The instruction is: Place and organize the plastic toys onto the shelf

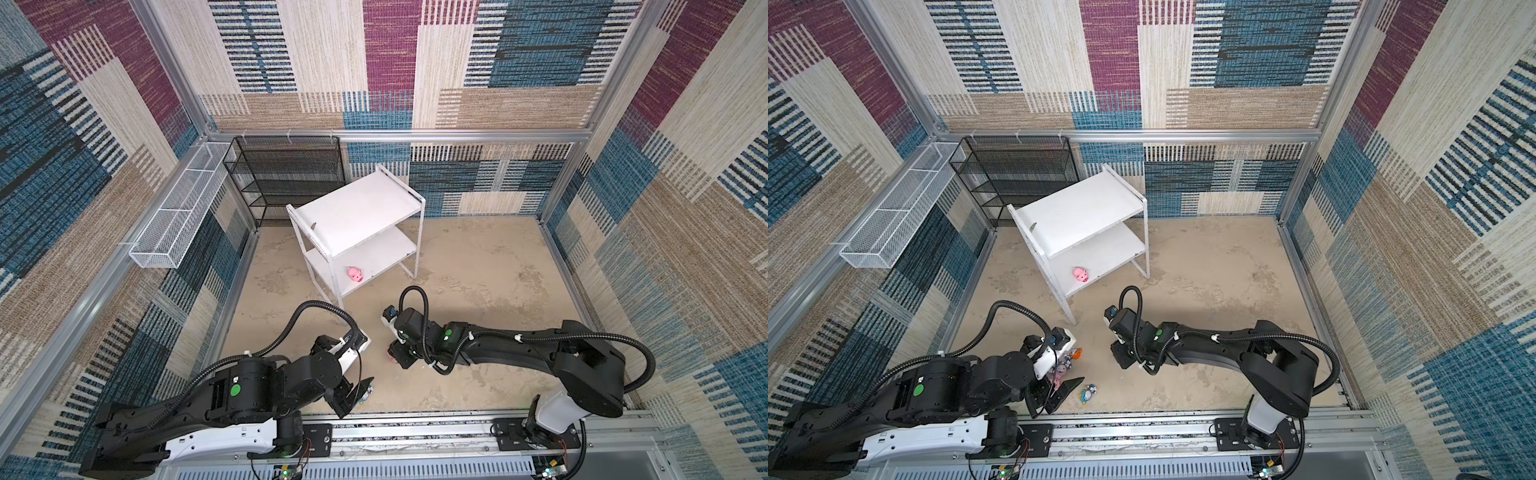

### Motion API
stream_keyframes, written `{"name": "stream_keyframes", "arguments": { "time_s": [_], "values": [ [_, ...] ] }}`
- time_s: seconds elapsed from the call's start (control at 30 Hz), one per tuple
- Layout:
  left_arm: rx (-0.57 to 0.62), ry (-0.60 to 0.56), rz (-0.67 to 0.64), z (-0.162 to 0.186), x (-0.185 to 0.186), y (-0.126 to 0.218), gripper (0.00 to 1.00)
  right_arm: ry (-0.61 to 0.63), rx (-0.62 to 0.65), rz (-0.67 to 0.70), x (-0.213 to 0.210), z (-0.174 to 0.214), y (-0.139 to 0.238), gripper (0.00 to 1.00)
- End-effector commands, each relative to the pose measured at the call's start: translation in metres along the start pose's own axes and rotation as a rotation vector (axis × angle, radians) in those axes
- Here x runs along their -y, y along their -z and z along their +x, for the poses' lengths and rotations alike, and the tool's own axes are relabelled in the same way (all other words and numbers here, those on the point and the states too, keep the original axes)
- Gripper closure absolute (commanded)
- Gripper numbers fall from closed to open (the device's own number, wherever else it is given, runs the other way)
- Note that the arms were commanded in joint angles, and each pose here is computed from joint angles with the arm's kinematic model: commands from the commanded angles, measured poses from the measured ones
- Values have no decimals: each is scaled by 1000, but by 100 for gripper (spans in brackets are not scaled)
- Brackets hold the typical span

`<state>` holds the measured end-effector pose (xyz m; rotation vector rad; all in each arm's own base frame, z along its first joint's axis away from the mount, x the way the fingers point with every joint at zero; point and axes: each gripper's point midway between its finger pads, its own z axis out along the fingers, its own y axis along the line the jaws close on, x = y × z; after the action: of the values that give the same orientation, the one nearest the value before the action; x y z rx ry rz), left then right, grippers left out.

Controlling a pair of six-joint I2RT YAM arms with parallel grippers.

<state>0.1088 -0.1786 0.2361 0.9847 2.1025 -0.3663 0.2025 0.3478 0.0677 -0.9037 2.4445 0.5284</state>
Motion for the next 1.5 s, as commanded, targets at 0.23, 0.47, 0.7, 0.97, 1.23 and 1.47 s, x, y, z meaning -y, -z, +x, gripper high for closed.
{"name": "stream_keyframes", "arguments": {
  "time_s": [0.23, 0.47, 0.7, 0.97, 1.23, 1.47],
  "values": [
    [5, 11, -12, -1, -2, -1, 1, 7, -22, -29, -1, 16, -18, 40],
    [5, 13, -15, -1, -2, -1, 1, 29, -22, -35, -4, 13, -28, 48],
    [9, 14, -19, -1, -3, -1, 1, 37, -2, -16, -2, 4, -25, 61],
    [-3, 0, -34, -2, -3, -4, 1, 76, 67, 19, 1, -27, -5, 63],
    [52, 24, -90, -8, -18, 5, 1, 69, 257, 35, 27, -100, 46, 64],
    [104, 67, -164, -10, -38, 18, 1, 139, 446, 50, 39, -160, 87, 64]
  ]
}}
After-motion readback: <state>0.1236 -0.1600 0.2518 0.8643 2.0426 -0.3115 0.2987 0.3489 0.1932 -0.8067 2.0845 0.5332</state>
